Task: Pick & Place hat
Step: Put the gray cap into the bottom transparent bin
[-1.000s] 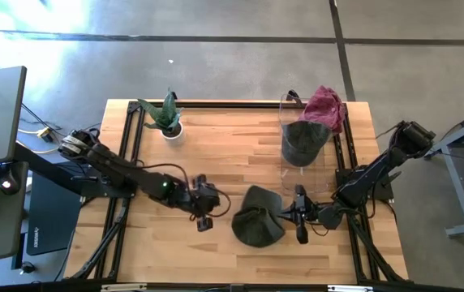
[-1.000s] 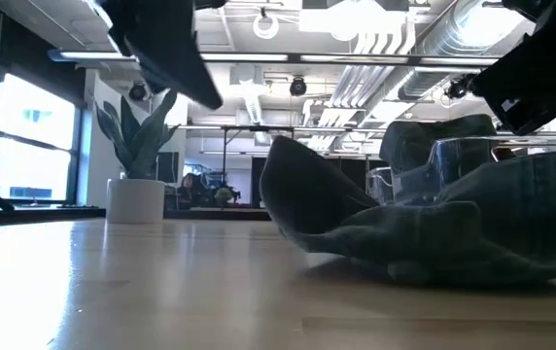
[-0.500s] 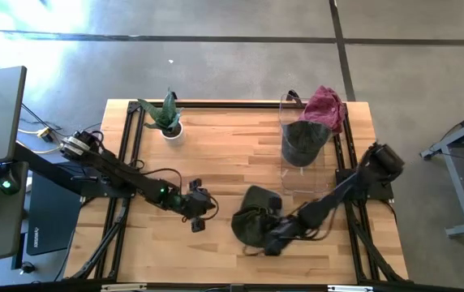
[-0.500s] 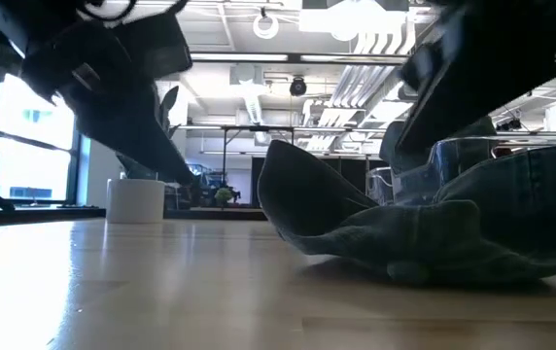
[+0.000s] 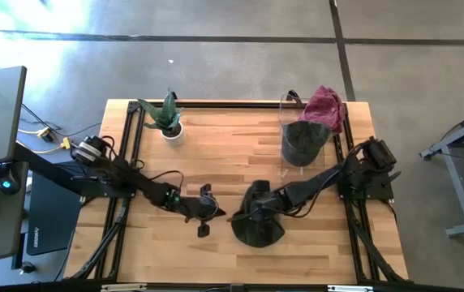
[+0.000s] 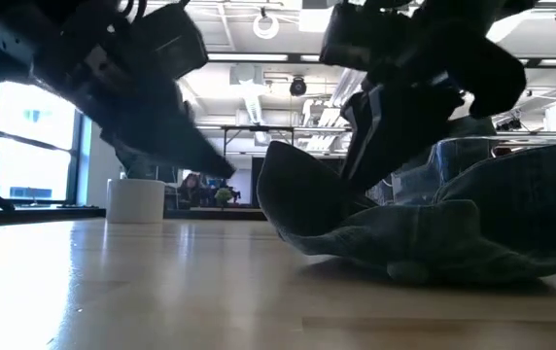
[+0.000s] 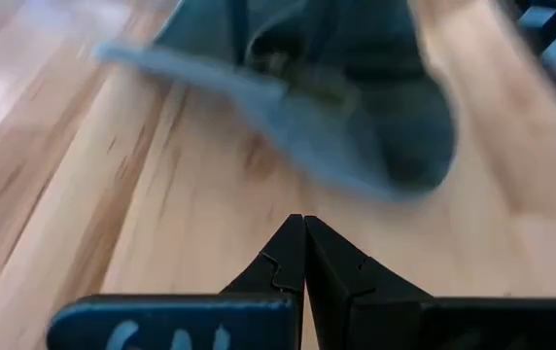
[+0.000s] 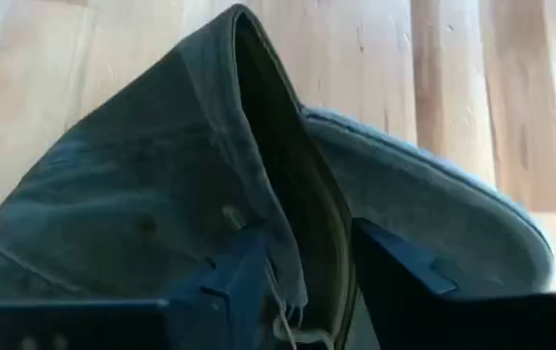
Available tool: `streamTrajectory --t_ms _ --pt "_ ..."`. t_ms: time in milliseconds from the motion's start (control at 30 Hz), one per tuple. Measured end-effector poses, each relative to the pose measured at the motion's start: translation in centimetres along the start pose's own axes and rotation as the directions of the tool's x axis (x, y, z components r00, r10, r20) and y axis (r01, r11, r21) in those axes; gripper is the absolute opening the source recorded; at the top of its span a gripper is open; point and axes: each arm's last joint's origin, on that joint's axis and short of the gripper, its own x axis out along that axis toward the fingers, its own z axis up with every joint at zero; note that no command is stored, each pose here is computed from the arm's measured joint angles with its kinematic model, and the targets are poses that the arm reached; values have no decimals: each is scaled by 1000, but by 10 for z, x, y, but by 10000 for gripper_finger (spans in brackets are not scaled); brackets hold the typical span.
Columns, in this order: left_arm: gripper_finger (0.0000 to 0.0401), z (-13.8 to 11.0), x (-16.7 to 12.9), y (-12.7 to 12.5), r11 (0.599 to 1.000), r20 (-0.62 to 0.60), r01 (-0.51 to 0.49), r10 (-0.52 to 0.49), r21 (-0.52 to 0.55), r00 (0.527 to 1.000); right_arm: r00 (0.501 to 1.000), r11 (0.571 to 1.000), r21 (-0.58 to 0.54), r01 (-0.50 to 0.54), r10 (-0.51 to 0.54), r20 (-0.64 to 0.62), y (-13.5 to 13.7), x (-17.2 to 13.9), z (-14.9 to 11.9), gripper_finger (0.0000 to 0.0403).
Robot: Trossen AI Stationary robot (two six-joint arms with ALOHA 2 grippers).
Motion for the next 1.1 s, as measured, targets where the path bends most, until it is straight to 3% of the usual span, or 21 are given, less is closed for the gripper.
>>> streamTrajectory --t_ms 267,333,500,700,933,1100 --pt "0 -2 14 -4 999 107 41 -42 11 993 988 991 -70 -117 124 92 -4 12 -8 36" --pt "0 -3 16 -4 999 102 36 -37 13 994 988 989 -105 -104 115 99 -2 12 -8 11" --pt "0 -4 20 -1 1000 118 27 -28 10 993 980 981 -193 -30 67 188 9 4 3 20" --pt "0 -9 31 6 1000 99 -15 15 0 995 959 924 -360 130 -24 284 25 -3 5 8" --pt "0 3 45 -7 991 98 103 -111 84 989 932 860 -431 272 -125 340 36 -8 4 5" --pt "0 8 46 -10 984 91 143 -153 109 984 925 859 -441 259 -89 370 41 -10 6 7"
